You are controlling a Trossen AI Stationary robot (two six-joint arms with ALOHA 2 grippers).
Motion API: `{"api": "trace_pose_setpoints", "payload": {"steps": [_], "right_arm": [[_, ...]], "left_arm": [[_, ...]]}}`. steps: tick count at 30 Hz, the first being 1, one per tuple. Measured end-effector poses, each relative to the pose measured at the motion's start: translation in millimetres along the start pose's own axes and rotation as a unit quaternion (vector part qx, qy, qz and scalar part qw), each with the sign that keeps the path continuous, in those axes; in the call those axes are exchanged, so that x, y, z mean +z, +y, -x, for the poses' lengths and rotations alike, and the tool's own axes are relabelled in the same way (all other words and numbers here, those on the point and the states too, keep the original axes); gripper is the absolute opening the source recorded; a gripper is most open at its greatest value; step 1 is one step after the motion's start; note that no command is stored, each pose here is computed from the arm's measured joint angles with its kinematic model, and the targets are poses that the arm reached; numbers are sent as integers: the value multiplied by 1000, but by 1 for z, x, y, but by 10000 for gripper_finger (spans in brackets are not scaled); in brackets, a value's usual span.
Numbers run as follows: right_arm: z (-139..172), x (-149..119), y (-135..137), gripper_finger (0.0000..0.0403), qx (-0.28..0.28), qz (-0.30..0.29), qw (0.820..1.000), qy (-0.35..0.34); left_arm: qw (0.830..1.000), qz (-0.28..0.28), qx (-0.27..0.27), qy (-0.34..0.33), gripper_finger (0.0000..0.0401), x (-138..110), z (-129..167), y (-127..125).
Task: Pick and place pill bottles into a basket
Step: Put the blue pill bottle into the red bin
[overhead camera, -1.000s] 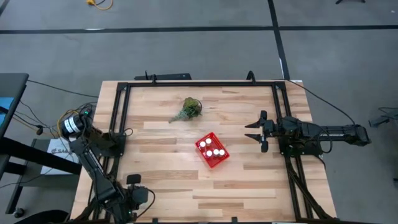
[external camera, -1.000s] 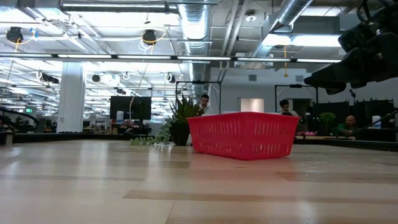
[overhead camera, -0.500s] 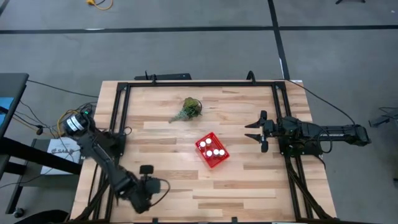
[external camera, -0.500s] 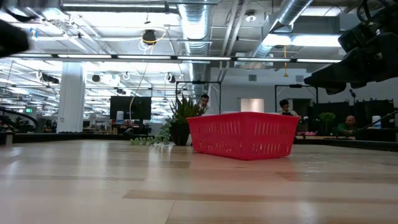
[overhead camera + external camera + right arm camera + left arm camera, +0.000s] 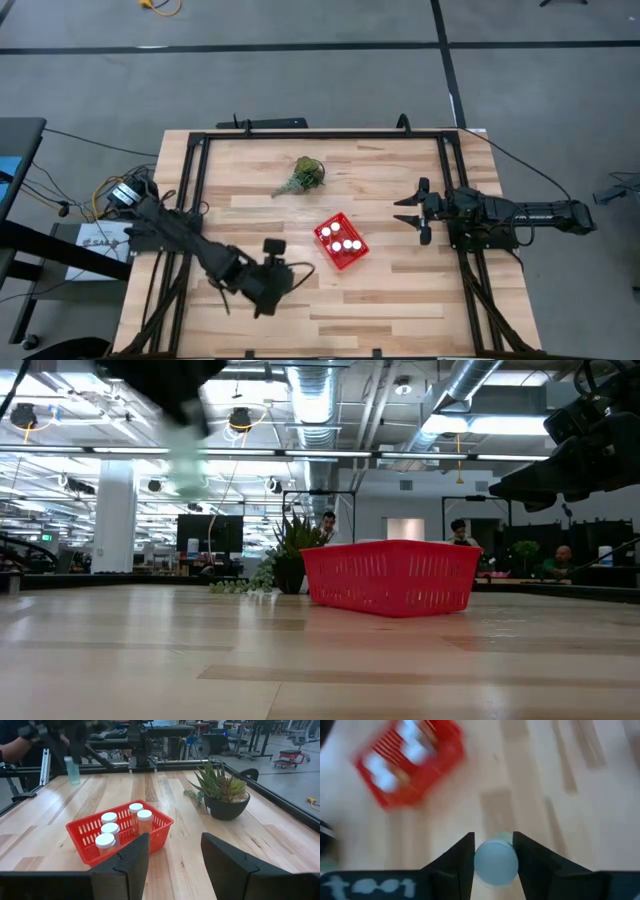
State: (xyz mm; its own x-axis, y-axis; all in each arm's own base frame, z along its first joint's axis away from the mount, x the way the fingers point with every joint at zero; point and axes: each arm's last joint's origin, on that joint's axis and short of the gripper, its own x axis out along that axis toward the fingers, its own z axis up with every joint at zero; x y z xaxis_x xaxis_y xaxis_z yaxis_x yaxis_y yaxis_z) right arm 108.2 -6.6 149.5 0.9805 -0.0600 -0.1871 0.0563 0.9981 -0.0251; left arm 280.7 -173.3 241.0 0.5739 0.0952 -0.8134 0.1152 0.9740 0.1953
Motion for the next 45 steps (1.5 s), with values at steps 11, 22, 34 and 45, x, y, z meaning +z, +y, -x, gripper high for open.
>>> {"api": "trace_pose_setpoints", "payload": {"steps": [11, 22, 34, 45], "right_arm": [[0, 0, 0, 173, 0, 0, 1000, 0], [0, 0, 0, 173, 0, 0, 1000, 0], [0, 0, 0, 173, 0, 0, 1000, 0], [0, 0, 0, 173, 0, 0, 1000, 0]], "left_arm": [[990, -19, -11, -140, 111, 55, -9, 62], [987, -20, -33, -155, 106, 57, -39, 88], [991, -54, -25, -119, 107, 52, -84, 86], [988, -52, -37, -138, 109, 55, -86, 105]]}}
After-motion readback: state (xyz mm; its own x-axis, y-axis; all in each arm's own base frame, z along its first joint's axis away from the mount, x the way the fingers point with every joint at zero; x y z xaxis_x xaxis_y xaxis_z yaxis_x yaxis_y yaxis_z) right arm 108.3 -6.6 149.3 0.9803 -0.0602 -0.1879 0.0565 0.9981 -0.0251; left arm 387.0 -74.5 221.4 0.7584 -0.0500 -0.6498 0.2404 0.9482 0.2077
